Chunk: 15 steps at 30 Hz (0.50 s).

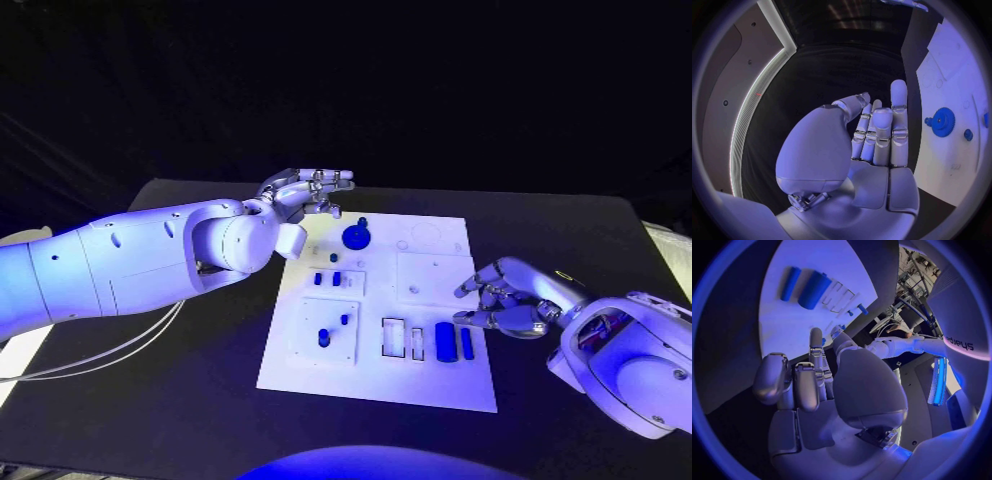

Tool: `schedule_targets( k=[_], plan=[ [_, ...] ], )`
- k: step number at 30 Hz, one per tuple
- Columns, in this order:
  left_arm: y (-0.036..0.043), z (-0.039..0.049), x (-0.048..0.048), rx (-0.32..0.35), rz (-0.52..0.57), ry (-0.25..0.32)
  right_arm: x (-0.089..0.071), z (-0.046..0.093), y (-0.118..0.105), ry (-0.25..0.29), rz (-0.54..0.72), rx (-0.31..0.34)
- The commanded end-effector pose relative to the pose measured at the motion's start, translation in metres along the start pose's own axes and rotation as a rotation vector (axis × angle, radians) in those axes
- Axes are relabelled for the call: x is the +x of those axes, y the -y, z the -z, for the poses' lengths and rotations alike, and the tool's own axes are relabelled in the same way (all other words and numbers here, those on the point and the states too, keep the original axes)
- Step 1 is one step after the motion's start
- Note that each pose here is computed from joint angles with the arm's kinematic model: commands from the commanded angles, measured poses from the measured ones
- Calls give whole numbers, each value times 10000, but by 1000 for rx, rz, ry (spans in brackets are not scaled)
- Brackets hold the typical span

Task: Assemble the parts on the task board

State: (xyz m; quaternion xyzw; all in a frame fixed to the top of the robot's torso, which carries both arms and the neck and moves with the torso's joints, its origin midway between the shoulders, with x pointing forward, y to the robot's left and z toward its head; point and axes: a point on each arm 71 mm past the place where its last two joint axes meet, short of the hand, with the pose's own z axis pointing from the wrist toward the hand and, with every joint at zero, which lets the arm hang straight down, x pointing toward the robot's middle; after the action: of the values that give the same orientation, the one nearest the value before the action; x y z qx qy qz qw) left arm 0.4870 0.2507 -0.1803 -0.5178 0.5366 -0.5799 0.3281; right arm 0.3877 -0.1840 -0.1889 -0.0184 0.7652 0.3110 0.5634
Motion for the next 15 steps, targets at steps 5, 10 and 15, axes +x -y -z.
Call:
schedule_targets(
  k=[5,10,15],
  plan=[
    [15,12,44,17,-28,-41,97,132,237,-44,-62,232],
    [16,19,43,17,-32,-43,102,162,279,-28,-23,283],
    [17,23,34,15,-29,-42,155,149,248,-42,-5,284]
  ],
)
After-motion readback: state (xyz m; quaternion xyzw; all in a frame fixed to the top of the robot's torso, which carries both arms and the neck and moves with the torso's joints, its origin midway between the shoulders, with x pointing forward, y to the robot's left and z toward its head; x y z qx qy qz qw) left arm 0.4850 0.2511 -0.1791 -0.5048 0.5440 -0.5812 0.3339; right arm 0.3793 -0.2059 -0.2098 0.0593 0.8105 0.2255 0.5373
